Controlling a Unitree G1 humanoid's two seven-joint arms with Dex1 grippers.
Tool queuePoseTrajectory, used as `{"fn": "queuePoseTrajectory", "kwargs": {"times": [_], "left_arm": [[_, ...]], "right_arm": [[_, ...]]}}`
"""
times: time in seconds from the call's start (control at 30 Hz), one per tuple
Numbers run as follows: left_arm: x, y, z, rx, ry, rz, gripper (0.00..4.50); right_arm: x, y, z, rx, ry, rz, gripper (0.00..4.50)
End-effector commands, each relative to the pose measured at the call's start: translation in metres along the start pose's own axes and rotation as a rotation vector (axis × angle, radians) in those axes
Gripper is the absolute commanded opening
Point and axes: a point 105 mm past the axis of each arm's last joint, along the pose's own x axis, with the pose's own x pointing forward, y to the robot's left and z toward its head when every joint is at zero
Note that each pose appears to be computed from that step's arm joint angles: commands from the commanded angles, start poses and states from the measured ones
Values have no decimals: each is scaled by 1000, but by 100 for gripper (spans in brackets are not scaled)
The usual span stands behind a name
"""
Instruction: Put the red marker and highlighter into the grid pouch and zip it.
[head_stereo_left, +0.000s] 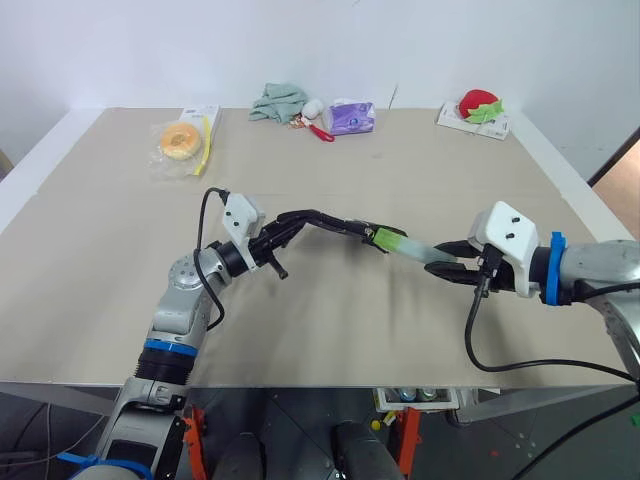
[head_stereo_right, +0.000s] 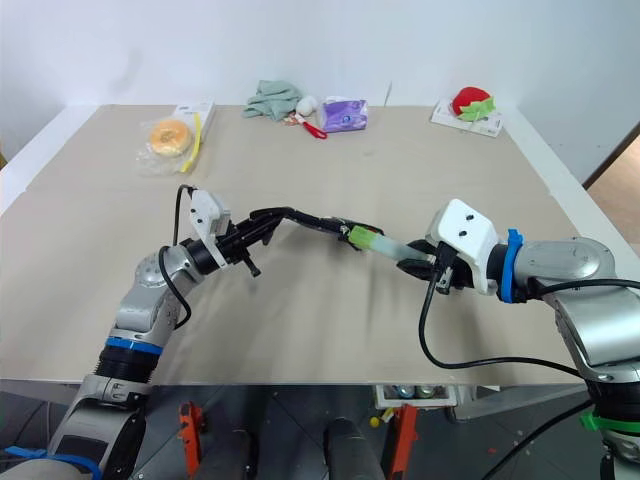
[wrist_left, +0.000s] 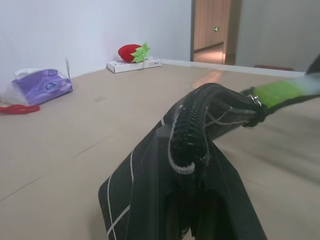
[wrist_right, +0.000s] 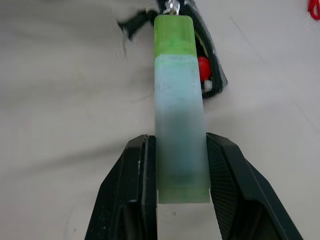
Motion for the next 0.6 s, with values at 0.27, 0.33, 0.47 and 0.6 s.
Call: {"fn": "queuePoseTrajectory", "kwargs": {"times": [0.27,0.33,0.47,0.6], "left_arm": [[1,-9,17,49,-55,-50,0],[1,-11,18,42,-58,-59,0],[0,-16,16,28,-56,-83,0],[0,-20,16,14,-56,-100,0]], "right_arm": [[1,-7,-14,22,69,-29,103],[1,-10,-20,34,88,-43,103],[6,-12,-23,90,73,-45,103],[13,-14,-21,146,34,-57,103]]}}
